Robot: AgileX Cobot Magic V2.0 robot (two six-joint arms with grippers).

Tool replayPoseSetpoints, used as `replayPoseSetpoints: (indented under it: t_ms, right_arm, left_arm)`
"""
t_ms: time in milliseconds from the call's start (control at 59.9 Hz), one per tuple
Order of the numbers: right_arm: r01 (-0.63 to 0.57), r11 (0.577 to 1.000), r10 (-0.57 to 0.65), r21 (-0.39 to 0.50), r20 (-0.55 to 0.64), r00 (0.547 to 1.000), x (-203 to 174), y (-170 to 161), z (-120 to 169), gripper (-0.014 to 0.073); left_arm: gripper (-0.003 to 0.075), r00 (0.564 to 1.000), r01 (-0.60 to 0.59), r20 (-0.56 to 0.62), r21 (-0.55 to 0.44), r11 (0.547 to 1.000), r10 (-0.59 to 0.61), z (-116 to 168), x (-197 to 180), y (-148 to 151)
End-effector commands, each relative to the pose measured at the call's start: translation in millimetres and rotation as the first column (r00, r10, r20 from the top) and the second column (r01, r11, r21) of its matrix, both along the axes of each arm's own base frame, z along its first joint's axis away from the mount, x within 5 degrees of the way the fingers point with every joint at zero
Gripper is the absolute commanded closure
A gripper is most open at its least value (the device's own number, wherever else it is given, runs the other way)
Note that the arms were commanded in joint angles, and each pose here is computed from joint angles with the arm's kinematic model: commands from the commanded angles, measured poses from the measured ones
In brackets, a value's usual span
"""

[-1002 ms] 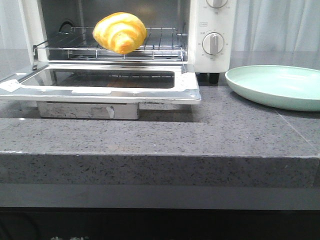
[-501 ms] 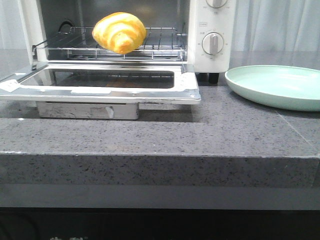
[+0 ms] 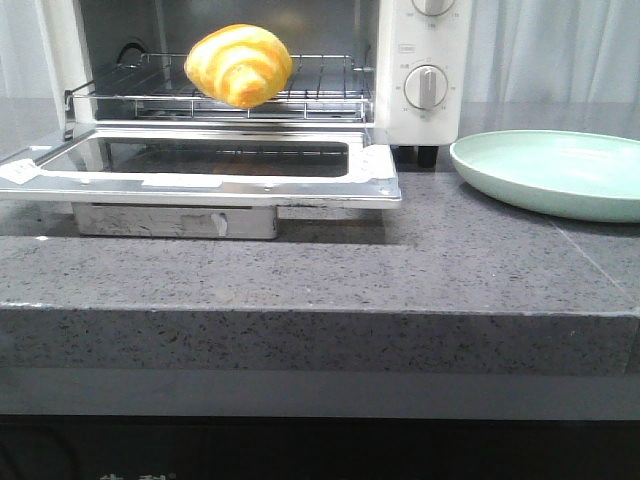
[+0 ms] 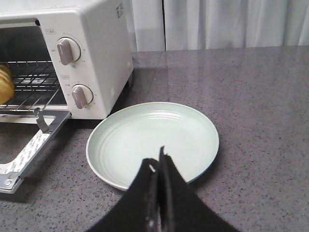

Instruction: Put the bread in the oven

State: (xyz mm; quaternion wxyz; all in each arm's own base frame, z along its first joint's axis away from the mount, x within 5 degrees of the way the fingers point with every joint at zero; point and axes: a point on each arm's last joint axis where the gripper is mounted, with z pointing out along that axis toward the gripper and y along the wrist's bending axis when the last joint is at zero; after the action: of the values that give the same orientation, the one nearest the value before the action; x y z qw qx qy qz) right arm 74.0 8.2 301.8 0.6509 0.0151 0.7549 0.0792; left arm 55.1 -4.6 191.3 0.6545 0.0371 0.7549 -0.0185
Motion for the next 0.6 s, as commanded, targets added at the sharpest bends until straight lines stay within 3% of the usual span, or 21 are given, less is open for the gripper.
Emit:
replayPoseSetpoints:
  t_ms: [0, 234, 351, 585]
  right_arm:
    - [0.009, 1.000, -0.009, 0.007, 0.094, 0.996, 0.6, -0.8, 14.6, 0.0655]
    - [0.016, 0.999, -0.013, -0.034, 0.098, 0.995, 1.6, -1.6, 9.4, 0.0655]
    - [0.031, 0.996, -0.015, -0.084, 0.179, 0.984, -2.1, -2.7, 0.3, 0.0655]
    - [0.069, 0.992, -0.045, -0.109, 0.208, 0.977, -16.9, -5.7, -52.6, 0.0655]
  left_arm:
    - [0.0741, 0.997, -0.005, 0.075, -0.016, 1.000, 0.007, 4.3, -0.2, 0.4]
    - [0.0741, 0.997, -0.005, 0.075, -0.016, 1.000, 0.007, 4.3, -0.2, 0.4]
    - [0.0741, 0.997, -0.005, 0.075, -0.016, 1.000, 0.007, 4.3, -0.2, 0.4]
    - [0.0741, 0.997, -0.005, 0.075, -0.016, 1.000, 0.007, 4.3, -0.2, 0.4]
